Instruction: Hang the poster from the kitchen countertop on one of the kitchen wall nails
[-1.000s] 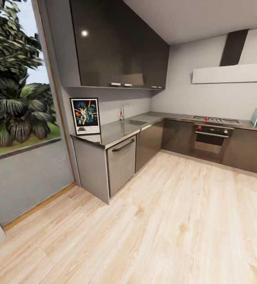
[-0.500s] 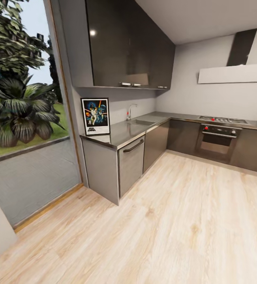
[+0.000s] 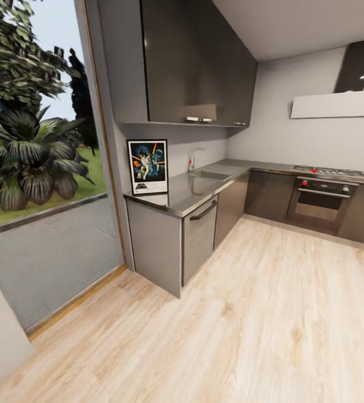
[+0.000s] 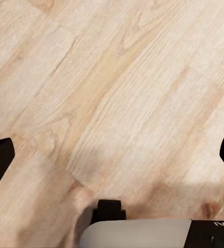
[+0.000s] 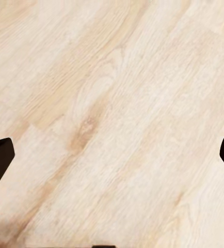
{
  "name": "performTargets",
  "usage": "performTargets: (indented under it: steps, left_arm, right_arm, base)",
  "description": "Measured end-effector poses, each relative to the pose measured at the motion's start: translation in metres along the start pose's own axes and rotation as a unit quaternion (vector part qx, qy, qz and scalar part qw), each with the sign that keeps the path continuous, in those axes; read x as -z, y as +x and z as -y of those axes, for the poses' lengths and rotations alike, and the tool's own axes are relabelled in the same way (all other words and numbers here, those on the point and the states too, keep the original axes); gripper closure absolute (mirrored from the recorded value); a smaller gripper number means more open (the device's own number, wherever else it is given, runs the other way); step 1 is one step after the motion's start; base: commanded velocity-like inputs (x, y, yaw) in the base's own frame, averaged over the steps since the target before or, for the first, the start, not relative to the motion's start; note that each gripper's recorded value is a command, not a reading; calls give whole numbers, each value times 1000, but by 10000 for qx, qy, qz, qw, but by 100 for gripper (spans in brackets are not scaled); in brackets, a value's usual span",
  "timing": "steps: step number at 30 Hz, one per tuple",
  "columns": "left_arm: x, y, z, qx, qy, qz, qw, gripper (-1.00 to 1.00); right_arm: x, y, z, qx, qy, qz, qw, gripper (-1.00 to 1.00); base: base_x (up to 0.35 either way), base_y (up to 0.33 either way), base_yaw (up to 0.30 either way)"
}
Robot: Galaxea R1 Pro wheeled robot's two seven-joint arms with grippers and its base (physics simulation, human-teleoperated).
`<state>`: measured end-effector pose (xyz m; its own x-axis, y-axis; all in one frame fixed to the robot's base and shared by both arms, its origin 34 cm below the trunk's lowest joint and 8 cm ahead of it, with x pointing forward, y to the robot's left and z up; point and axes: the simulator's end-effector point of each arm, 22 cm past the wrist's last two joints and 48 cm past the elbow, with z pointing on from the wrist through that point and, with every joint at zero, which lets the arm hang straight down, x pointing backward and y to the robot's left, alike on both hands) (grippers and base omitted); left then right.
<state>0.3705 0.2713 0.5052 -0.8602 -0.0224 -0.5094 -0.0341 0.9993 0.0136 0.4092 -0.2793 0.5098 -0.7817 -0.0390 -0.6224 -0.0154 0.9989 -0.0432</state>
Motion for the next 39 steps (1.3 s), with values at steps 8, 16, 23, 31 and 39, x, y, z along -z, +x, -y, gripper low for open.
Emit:
performTargets:
  steps: [8,16,23,31,39]
  left_arm:
    - [0,0,0,0,4,0,10000,-100]
    - [0,0,0,-1,5,0,10000,-100]
    - [0,0,0,-1,7,0,10000,-100]
    - [0,0,0,-3,4,0,10000,-100]
    - [0,0,-8,-34,-42,2,10000,-100]
  right_arm:
    - [0,0,0,0,-1,-3,10000,-100]
    - [0,0,0,0,0,0,10000,-100]
    - [0,0,0,1,-1,1,10000,-100]
    - [0,0,0,1,0,0,10000,-100]
    - [0,0,0,1,2,8,10000,-100]
  base:
    - [245,281,0]
    - [278,229,0]
    - [313,161,-2]
    - [319,151,-174]
    - [298,212,-197]
